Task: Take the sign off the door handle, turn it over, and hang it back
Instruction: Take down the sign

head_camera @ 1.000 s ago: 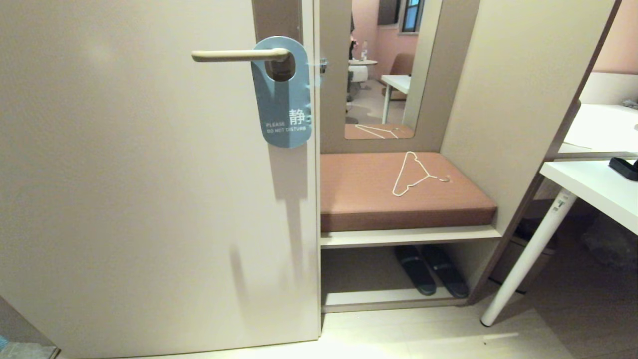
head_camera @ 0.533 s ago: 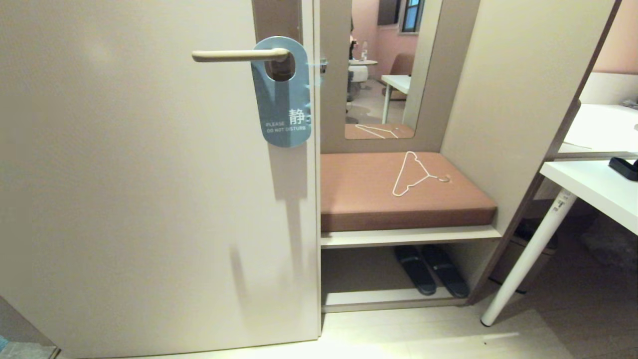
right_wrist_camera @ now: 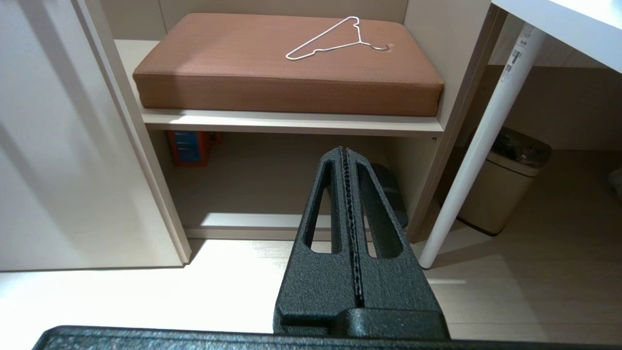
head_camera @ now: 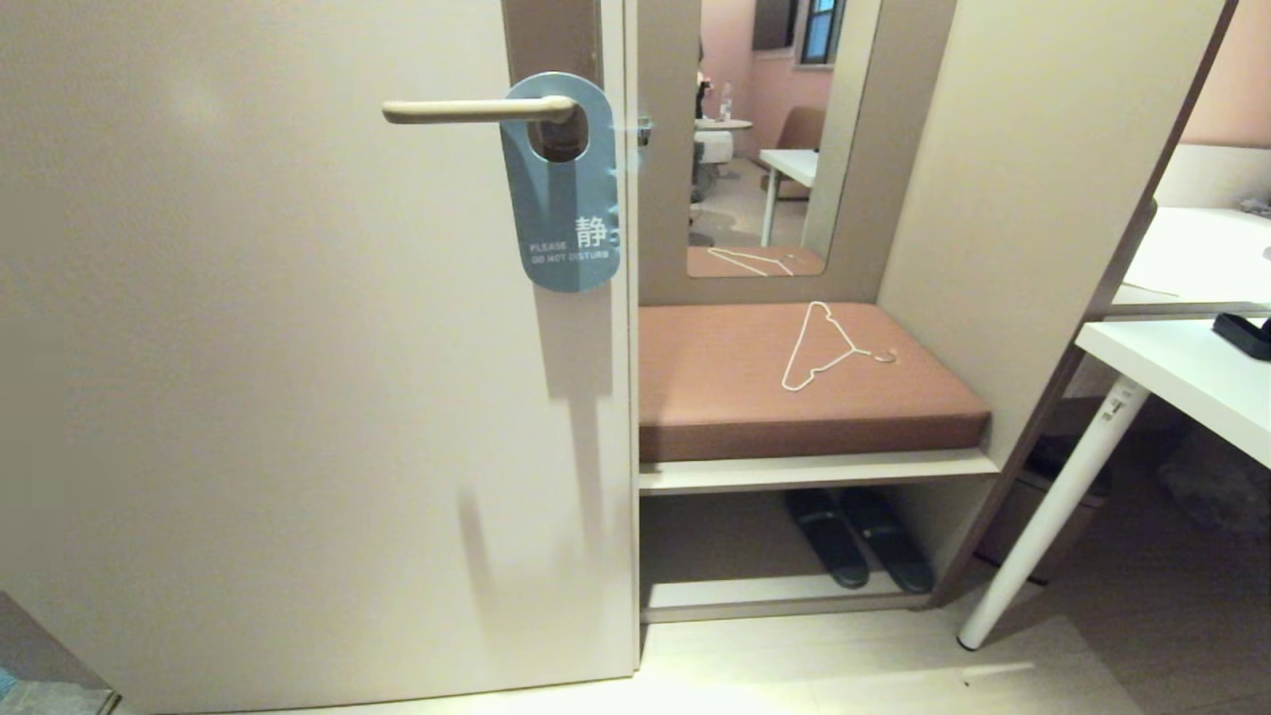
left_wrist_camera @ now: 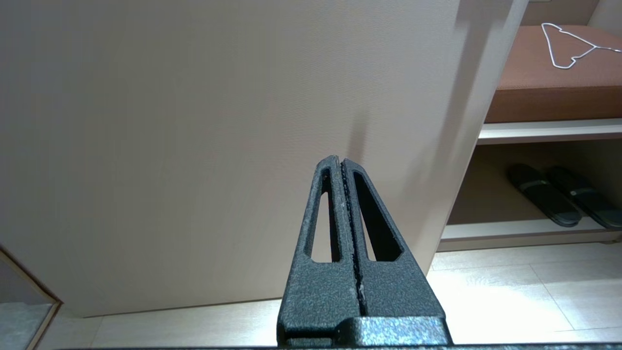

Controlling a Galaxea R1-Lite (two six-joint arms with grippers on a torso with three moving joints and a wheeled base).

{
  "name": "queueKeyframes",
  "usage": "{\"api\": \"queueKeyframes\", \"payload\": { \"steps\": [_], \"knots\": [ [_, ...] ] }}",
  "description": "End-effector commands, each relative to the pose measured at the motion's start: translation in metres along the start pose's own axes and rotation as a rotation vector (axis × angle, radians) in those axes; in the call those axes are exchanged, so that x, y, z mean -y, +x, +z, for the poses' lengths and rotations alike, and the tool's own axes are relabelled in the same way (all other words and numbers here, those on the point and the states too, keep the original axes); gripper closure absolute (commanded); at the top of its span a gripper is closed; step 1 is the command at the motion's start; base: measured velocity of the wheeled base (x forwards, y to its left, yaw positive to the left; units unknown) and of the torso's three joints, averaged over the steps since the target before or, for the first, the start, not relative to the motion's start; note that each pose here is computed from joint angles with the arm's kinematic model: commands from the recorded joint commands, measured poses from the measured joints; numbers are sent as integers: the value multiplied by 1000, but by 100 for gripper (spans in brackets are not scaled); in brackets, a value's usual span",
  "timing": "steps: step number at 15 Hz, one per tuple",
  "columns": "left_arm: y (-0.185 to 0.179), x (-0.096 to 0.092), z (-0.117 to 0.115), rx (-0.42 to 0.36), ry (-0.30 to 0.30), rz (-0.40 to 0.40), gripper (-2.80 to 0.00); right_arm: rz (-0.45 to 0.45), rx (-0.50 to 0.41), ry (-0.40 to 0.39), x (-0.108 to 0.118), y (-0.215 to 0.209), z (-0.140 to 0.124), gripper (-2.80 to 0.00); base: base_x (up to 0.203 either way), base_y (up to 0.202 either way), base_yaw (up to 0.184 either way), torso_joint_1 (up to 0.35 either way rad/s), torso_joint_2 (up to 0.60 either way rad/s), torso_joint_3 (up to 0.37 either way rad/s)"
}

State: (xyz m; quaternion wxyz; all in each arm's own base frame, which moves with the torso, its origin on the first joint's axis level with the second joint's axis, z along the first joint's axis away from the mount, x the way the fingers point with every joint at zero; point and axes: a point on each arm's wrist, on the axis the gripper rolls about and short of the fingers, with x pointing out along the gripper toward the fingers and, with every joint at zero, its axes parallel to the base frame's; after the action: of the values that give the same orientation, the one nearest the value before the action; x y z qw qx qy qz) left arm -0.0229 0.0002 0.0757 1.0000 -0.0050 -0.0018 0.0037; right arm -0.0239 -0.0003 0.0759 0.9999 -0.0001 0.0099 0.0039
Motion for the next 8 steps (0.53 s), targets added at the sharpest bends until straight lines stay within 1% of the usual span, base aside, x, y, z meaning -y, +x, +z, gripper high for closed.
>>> {"api": "queueKeyframes", "payload": {
  "steps": [1, 8],
  "knots": [
    [0, 0, 0, -1, -1, 0, 0, 1, -2, 0, 0, 0, 0, 0, 0, 0, 0, 0, 0, 0],
    [0, 0, 0, -2, -1, 0, 0, -2, 0, 2, 0, 0, 0, 0, 0, 0, 0, 0, 0, 0]
  ]
}}
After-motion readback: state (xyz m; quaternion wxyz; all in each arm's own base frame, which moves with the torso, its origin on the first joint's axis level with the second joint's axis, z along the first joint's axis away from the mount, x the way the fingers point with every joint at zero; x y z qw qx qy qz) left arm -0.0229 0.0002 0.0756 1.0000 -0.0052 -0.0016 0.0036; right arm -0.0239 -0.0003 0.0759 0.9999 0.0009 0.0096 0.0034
